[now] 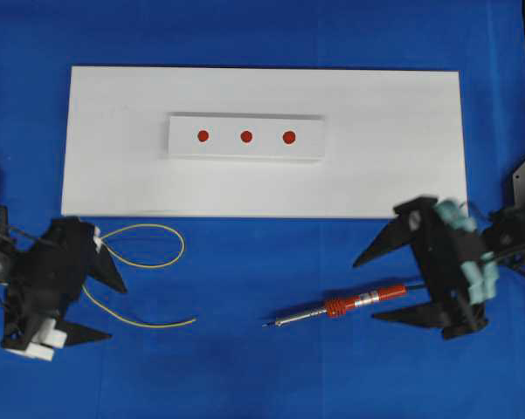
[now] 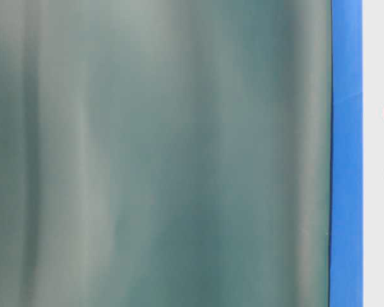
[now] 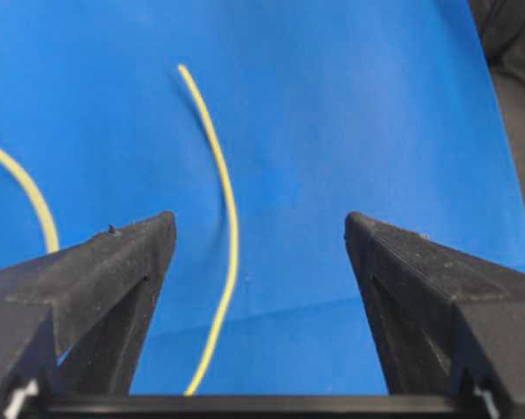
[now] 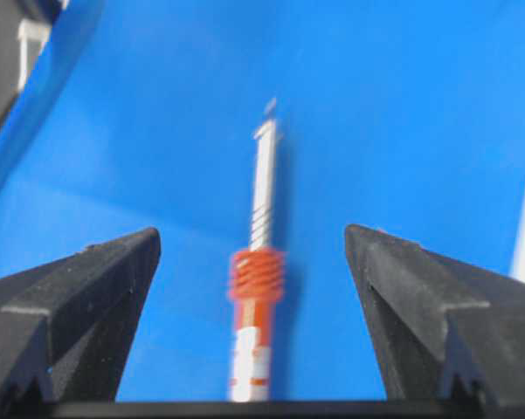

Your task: Touch the tip of the soldering iron to the tip of the solder at the mark.

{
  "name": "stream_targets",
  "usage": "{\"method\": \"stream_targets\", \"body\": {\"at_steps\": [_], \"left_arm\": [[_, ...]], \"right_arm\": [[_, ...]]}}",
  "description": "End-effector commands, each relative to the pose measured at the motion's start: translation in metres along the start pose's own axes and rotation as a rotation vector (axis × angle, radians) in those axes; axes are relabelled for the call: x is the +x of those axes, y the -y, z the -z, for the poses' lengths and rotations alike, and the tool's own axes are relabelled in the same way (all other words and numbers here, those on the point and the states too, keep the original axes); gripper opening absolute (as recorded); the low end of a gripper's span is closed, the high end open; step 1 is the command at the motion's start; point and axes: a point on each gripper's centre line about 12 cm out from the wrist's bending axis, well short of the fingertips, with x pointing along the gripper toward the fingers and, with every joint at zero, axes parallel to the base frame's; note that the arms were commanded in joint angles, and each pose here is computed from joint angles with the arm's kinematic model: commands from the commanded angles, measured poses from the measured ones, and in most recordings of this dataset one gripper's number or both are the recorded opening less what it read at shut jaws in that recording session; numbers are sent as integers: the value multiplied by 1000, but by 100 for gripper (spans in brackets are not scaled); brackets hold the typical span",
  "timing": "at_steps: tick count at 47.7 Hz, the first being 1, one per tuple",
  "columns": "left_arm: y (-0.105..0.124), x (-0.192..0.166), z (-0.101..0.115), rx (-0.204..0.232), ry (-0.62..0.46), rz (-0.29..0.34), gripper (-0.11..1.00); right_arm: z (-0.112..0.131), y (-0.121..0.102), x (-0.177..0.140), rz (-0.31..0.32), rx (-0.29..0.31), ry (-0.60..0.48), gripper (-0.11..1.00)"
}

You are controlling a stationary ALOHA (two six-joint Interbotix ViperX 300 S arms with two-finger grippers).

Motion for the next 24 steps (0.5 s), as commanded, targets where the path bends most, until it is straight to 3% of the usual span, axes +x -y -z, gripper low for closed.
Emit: {"method": "stream_targets", "body": {"at_steps": [1, 8, 15, 24], "left_arm": [[-8, -18, -16, -16, 58, -19, 74], [-24, -48, -23, -33, 152, -52, 74], [-33, -81, -24, 19, 267, -75, 74], [-35, -120, -19, 80, 388, -89, 73]], "right_arm": [[-19, 9, -19, 24, -13, 66, 78], [-36, 28, -48, 88, -32, 144, 78], [-47, 44, -84, 157, -25, 230, 78], [-48, 49, -120, 206, -21, 257, 77]]}}
